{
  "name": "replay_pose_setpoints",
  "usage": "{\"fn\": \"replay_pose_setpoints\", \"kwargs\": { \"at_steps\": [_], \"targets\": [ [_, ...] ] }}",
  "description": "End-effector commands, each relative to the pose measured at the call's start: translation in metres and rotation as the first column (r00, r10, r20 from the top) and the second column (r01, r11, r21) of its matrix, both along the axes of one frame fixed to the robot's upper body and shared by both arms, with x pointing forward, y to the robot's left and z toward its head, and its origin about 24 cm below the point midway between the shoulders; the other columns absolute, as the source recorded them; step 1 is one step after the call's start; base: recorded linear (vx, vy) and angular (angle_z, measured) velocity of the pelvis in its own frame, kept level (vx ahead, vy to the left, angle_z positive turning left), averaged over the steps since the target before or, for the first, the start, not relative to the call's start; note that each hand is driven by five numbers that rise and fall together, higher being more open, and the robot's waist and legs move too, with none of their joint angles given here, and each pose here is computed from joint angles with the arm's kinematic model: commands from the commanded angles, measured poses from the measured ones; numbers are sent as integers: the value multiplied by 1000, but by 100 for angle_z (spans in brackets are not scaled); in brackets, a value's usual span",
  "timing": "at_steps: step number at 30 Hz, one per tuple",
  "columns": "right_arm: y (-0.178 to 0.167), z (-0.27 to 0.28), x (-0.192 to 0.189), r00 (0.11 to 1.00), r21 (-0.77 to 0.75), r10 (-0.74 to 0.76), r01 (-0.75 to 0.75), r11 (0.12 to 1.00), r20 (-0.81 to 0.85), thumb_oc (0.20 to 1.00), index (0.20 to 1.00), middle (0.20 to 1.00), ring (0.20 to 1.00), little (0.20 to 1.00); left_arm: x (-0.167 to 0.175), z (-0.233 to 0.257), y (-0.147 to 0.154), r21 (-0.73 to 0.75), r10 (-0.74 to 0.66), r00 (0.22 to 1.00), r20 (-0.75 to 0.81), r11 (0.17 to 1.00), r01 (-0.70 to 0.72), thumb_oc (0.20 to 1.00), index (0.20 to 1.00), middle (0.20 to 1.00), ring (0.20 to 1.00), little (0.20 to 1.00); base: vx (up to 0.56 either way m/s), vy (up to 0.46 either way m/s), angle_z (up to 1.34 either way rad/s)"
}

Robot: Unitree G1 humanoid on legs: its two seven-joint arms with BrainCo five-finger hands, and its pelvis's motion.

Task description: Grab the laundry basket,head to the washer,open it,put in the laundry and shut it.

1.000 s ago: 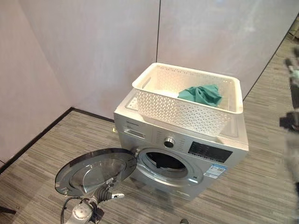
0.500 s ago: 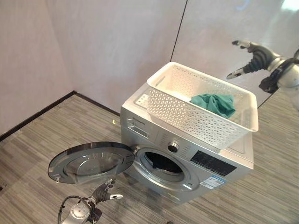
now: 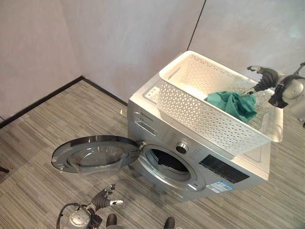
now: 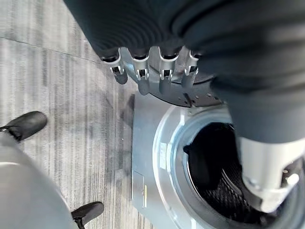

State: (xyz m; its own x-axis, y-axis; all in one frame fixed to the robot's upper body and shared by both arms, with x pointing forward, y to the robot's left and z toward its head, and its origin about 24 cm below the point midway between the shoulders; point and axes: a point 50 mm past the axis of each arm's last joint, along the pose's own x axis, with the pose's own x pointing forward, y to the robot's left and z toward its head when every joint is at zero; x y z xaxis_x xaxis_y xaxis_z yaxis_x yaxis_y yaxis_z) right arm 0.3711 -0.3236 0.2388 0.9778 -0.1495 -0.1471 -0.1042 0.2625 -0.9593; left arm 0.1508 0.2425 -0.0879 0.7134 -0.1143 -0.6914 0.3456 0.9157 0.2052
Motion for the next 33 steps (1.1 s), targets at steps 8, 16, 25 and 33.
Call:
{"fn": "replay_pose_setpoints", "kwargs": {
  "at_steps": [8, 16, 25, 33],
  "targets": [
    [-3, 32, 2, 999, -135, -34, 35, 990, 14, 1000, 1000, 1000, 1000, 1000, 29, 18, -8, 3, -66, 992, 107, 998, 66, 1000, 1000, 1000, 1000, 1000, -2, -50, 17],
    [-13, 17, -4, 997, -157, -64, 57, 986, -42, 1000, 1000, 1000, 1000, 1000, 38, 24, -10, -5, -58, 988, 142, 998, 59, 1000, 1000, 1000, 1000, 1000, -6, -34, 8],
    [-50, 42, -22, 977, -148, -211, 215, 965, 40, 1000, 1000, 1000, 1000, 1000, 40, 24, -11, -10, -61, 989, 137, 998, 63, 1000, 1000, 1000, 1000, 1000, 7, 0, 1],
    [-61, 56, -30, 959, -107, -262, 272, 956, 105, 1000, 1000, 1000, 1000, 1000, 38, 25, -9, -11, -72, 989, 131, 997, 74, 1000, 1000, 1000, 1000, 1000, 0, 0, 0]
  ]
}}
